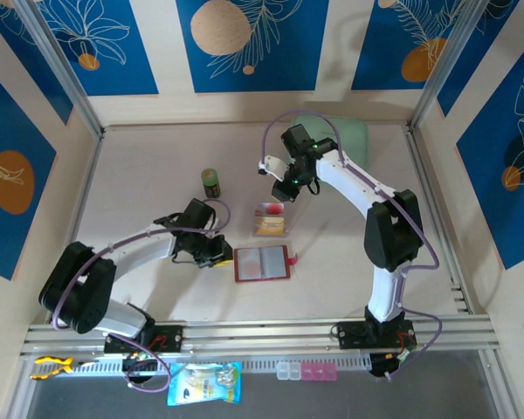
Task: Take the credit cards out of the card holder
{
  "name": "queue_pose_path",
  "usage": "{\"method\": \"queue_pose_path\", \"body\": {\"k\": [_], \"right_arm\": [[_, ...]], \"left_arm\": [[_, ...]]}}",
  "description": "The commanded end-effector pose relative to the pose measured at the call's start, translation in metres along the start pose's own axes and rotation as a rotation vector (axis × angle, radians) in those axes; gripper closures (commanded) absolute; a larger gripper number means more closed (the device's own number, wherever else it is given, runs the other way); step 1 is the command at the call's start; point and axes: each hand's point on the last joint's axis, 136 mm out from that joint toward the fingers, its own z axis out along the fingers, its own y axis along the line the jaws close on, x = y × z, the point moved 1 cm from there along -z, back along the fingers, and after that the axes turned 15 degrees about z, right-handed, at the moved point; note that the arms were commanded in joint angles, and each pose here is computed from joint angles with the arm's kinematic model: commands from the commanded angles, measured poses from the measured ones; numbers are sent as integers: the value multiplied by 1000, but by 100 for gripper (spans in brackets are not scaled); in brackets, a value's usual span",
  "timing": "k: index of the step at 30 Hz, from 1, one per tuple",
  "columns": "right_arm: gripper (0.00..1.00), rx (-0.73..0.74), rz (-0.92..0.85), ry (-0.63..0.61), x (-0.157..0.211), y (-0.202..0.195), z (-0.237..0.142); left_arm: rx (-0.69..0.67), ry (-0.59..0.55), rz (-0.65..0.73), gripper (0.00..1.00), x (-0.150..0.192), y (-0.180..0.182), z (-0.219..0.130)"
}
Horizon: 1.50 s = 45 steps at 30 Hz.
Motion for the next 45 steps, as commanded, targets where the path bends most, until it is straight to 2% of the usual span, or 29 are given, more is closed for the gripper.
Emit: {"method": "queue_pose_path", "body": {"k": [1, 5, 9, 12, 16, 23, 45], "right_arm": [[86, -49, 196, -62, -2, 30, -8], [87, -46, 454, -92, 1, 34, -3], [92, -1, 744, -74, 0, 19, 7], [92, -25, 847, -79, -6, 19, 14], [93, -25, 904, -107, -13, 11, 22], [94, -25, 917, -67, -19, 1, 42], [96, 21, 920, 5, 0, -2, 60]], "left_arm": [[45, 1, 0, 84, -5, -6, 4], [56, 8, -3, 84, -6, -5, 10], [58, 23, -8, 86, -5, -3, 16], [59, 27, -10, 86, -4, -2, 17], [51, 25, -11, 86, -2, 0, 16], [48, 22, -18, 86, 1, 1, 14], [46, 24, -21, 86, 4, 3, 15]]}}
